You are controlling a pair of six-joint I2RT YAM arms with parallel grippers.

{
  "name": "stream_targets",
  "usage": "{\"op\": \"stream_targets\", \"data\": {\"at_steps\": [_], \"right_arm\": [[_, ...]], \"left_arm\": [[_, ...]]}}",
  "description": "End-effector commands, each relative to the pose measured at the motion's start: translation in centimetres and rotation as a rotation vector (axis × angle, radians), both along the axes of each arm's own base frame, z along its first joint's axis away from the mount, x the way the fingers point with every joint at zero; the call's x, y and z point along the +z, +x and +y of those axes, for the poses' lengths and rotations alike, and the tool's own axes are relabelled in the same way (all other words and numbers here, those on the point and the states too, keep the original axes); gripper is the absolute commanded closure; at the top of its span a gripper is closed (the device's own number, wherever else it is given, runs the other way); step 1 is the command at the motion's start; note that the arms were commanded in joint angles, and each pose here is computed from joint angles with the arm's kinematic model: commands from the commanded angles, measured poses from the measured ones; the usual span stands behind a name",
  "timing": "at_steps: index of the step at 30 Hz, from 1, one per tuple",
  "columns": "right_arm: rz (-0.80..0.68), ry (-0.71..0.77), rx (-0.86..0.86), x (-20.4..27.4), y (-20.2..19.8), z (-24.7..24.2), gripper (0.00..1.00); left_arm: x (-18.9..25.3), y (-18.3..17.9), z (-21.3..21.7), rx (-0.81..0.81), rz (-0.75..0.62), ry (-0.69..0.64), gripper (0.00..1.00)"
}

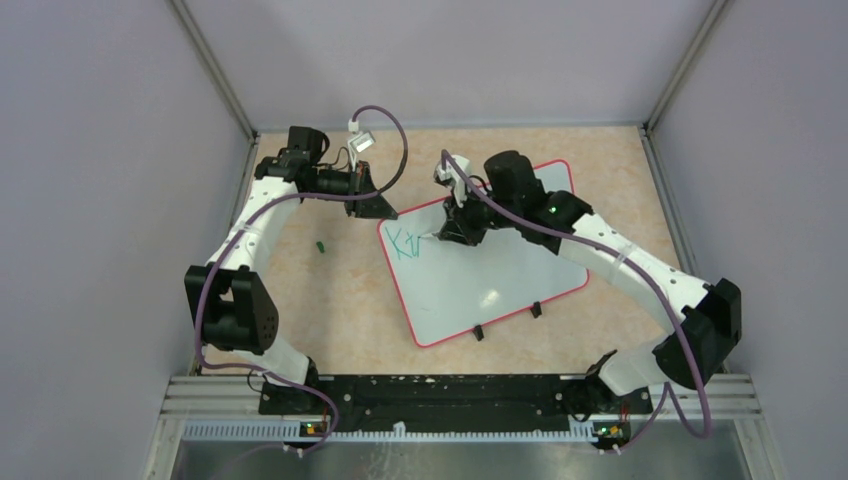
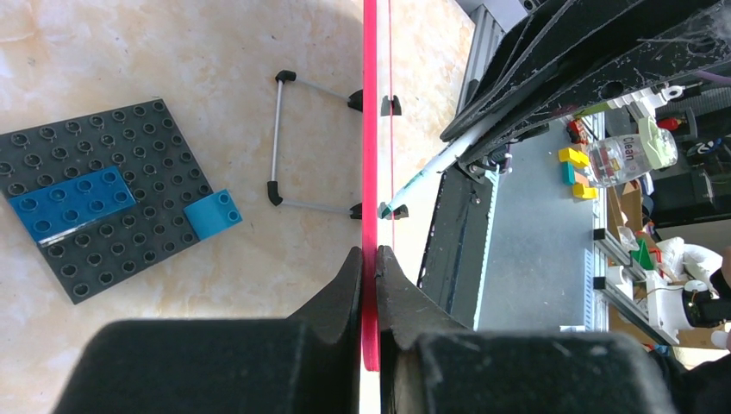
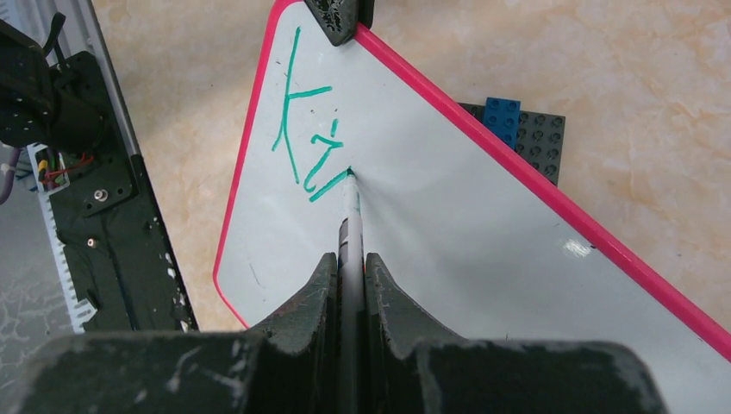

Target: Write a sentence on the whiteboard

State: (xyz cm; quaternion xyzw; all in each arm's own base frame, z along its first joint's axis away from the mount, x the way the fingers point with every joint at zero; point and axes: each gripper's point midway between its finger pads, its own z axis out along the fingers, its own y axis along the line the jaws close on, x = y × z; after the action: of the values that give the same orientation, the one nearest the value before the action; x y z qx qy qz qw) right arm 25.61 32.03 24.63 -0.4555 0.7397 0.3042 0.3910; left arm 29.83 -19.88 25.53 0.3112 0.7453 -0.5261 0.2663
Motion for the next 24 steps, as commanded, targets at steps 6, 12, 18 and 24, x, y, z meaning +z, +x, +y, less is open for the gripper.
{"op": "stream_targets", "data": {"at_steps": [6,12,18,24], "right_arm": [[-0.069,0.023,-0.073,2.0,2.4,-0.7,1.00],[-0.074,0.012,-0.083,1.9,2.0,-1.7,1.00],[-0.037,-0.002,-0.060,0.6,1.2,-1.8,1.00],[0.018,-0.024,-0.027,-1.7,-0.1,-1.8,1.00]], "left_arm": [[0.5,-1.2,-0.9,-0.038,0.009,-0.017,1.00],[0.5,-1.2,-0.8,-0.037,0.007,-0.014,1.00],[0.5,-1.2,-0.9,-0.037,0.008,-0.015,1.00],[0.6,-1.2,-0.8,-0.035,0.007,-0.014,1.00]]}}
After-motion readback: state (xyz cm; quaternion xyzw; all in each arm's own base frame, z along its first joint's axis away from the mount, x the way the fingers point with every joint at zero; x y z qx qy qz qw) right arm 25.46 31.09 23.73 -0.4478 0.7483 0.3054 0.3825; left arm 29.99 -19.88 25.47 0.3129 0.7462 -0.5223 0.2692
